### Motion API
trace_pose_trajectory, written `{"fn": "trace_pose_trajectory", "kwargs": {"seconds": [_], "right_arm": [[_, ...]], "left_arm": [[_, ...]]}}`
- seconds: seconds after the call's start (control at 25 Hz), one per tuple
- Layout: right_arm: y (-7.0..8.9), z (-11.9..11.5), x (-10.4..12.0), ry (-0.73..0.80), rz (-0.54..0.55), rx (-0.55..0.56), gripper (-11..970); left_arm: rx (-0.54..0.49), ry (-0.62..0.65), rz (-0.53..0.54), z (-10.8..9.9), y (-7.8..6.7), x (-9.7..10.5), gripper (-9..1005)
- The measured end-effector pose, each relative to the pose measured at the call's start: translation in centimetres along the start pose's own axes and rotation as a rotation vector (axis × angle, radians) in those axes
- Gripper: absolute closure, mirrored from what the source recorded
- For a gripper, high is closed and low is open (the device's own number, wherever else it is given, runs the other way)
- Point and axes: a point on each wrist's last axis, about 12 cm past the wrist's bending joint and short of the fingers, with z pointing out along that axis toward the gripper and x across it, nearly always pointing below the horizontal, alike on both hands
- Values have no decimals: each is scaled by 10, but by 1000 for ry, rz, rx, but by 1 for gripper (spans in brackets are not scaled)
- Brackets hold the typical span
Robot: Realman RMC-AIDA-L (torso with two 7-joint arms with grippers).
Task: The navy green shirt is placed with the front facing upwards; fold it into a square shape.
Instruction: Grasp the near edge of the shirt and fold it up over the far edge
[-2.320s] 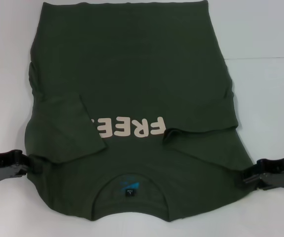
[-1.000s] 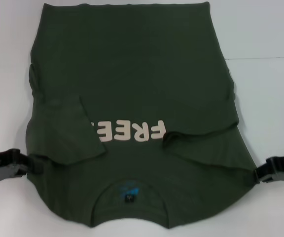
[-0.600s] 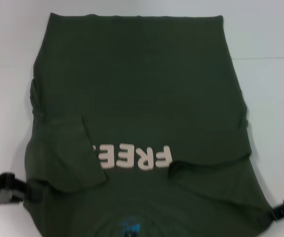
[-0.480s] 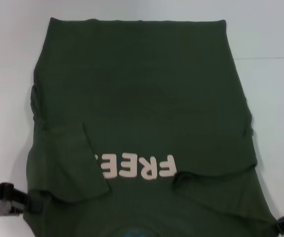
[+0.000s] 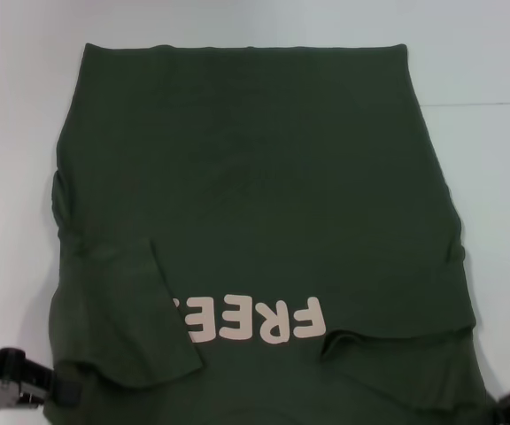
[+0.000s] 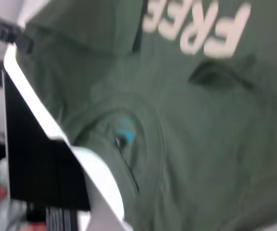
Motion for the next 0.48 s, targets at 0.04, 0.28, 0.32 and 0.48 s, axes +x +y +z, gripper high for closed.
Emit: {"fn": "trace_pose_trajectory", "kwargs": {"seconds": [0.04,0.28,0.32,0.48], "right_arm": [[0,-2,-1,-30,-4,-4,907],[-2,-22,-11,-237,-6,-10,907],[-3,-26,-13,-280,-6,-4,907],[-9,-33,-21,-406,24,26,907]], "left_arm": [[5,-11,4,-1,0,-1,952],[82,-214,34,-20,-2,-14,951],[88,-247,37,-23,-2,-16,951],[101,-341,35,-26,1,-23,951]]}}
